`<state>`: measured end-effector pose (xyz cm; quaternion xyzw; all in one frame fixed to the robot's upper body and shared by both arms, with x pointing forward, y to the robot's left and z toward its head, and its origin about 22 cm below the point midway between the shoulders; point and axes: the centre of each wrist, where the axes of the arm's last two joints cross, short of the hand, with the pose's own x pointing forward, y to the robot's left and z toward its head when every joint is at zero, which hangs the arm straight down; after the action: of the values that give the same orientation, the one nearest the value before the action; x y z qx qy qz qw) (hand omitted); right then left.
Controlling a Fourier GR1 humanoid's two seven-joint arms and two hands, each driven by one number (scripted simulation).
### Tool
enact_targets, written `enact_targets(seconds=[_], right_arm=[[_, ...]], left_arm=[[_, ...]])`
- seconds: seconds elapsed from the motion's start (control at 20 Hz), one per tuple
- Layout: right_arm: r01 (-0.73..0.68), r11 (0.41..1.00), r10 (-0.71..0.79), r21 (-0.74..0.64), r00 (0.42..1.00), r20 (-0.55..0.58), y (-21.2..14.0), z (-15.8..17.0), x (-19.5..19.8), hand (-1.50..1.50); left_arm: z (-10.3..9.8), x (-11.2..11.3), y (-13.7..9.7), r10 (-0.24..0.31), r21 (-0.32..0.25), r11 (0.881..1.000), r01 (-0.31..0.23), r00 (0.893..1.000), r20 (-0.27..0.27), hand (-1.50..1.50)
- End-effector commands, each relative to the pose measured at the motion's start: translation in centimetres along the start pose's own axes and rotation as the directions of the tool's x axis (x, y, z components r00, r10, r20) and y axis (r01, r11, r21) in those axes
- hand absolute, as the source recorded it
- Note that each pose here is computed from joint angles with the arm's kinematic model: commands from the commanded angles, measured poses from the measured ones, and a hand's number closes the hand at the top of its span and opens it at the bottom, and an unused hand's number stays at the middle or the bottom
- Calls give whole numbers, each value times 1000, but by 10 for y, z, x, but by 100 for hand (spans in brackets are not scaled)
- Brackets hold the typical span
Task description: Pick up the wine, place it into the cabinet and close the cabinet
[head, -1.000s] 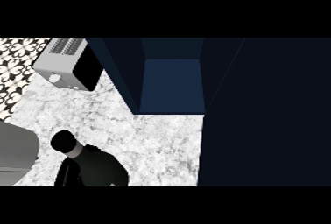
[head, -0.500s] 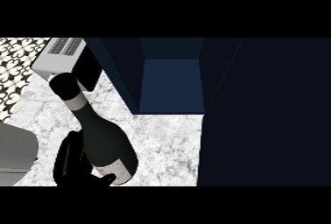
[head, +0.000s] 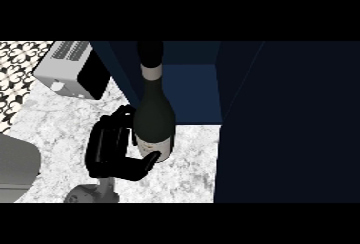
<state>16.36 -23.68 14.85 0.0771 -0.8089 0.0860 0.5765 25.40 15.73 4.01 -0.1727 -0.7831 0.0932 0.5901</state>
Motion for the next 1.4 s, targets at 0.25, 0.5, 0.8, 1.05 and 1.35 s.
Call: enact_targets(seconds=[0.25, 0.5, 0.8, 1.05, 1.35], right_arm=[[0, 1000, 0, -4, 1000, 2, -4, -14, 6, -150], [0, 1000, 0, -13, 1000, 9, -22, 2, -18, -150], [-11, 1000, 11, -11, 1000, 5, -2, -1, 1, -150], [0, 1000, 0, 0, 1000, 4, -23, -7, 3, -150], [-17, 1000, 17, 20, 1000, 6, 8, -19, -5, -150]], left_arm=[[-53, -10, -39, -133, -18, 991, 133, 991, 18, 150], [-47, -32, -42, -206, -30, 978, 206, 978, -18, 150], [-50, -67, -54, -186, 19, 982, 187, 981, -58, 150], [-47, -78, -45, -197, 31, 979, 200, 977, -78, 150], [-53, -92, -49, -205, 67, 975, 214, 972, -119, 150]])
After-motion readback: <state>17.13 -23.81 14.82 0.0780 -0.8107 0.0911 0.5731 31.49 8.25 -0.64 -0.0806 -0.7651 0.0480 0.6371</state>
